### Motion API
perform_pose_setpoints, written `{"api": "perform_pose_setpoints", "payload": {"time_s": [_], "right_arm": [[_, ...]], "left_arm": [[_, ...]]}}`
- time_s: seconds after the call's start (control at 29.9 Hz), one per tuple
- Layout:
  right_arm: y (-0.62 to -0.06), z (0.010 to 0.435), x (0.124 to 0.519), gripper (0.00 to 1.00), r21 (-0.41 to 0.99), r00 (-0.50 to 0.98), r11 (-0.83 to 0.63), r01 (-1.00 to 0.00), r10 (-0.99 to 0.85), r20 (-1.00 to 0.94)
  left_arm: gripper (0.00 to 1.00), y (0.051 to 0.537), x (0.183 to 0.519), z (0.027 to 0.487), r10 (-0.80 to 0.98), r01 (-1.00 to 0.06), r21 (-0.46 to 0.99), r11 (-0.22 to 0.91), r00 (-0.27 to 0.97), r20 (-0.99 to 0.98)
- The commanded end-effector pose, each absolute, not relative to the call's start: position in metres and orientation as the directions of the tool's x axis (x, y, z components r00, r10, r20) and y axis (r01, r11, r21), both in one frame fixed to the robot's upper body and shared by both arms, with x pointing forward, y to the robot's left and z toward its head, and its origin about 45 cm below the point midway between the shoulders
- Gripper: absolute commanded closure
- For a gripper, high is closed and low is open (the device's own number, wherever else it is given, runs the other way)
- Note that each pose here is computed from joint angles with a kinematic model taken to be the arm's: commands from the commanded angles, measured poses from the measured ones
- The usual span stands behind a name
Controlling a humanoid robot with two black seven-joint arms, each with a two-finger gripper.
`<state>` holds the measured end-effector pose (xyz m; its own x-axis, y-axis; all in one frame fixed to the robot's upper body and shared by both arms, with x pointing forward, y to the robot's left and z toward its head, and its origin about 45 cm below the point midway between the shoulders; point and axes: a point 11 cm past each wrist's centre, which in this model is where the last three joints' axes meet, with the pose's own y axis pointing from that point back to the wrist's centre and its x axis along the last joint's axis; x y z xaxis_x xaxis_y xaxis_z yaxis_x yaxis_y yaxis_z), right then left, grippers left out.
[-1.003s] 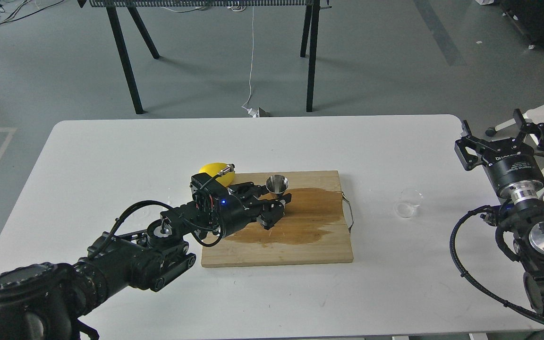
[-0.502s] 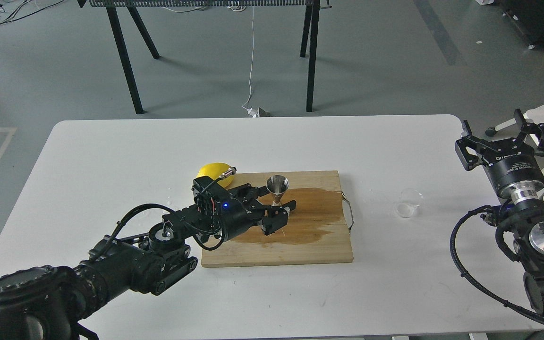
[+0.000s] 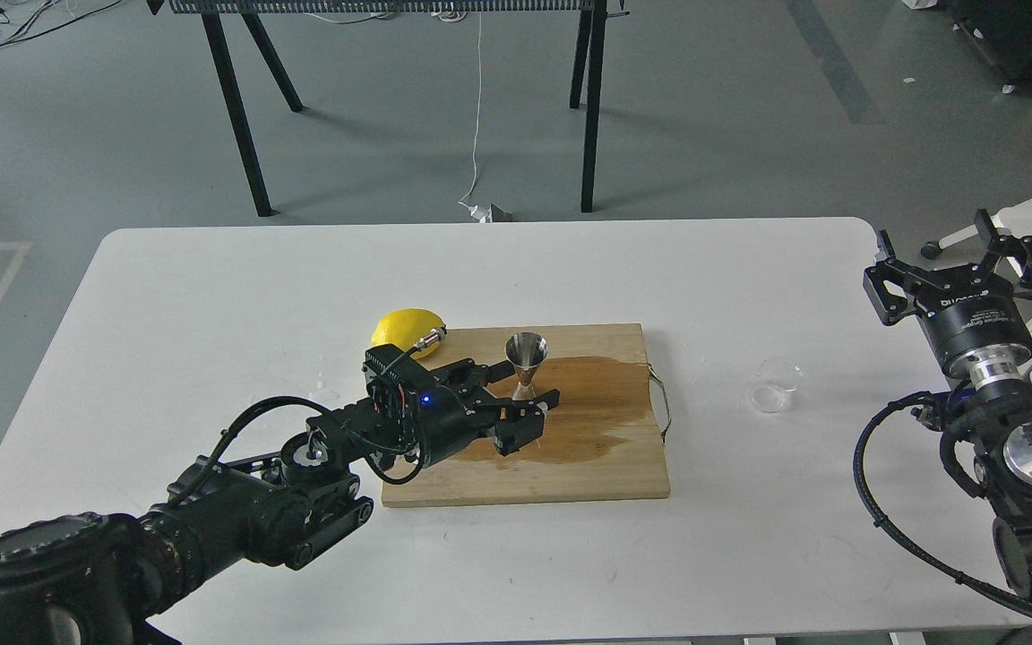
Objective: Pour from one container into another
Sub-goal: 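Lower the jigger upright onto the board and open the left gripper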
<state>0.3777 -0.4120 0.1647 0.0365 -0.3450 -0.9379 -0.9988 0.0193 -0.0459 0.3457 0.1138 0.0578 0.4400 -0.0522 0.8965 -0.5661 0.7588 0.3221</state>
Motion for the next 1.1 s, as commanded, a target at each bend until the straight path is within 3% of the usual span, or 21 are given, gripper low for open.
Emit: {"api": "perform_pose_setpoints", "payload": {"time_s": [0.0, 0.5, 1.07], "right_arm": [[-0.412, 0.165, 0.378, 0.01, -0.046, 0.036, 0.019, -0.999, -0.345, -0.938], [-0.412, 0.165, 0.378, 0.01, -0.047, 0.037, 0.02, -0.999, -0.345, -0.938], [-0.412, 0.164, 0.377, 0.01, -0.045, 0.035, 0.021, -0.999, -0.345, -0.938]], "left_arm": [[0.19, 0.115, 0.344, 0.056, -0.051, -0.566, 0.325, 0.758, 0.445, 0.894], [0.18, 0.115, 0.342, 0.054, -0.048, -0.567, 0.327, 0.756, 0.45, 0.892], [0.18, 0.15, 0.341, 0.044, -0.064, -0.597, 0.367, 0.714, 0.465, 0.883]]}}
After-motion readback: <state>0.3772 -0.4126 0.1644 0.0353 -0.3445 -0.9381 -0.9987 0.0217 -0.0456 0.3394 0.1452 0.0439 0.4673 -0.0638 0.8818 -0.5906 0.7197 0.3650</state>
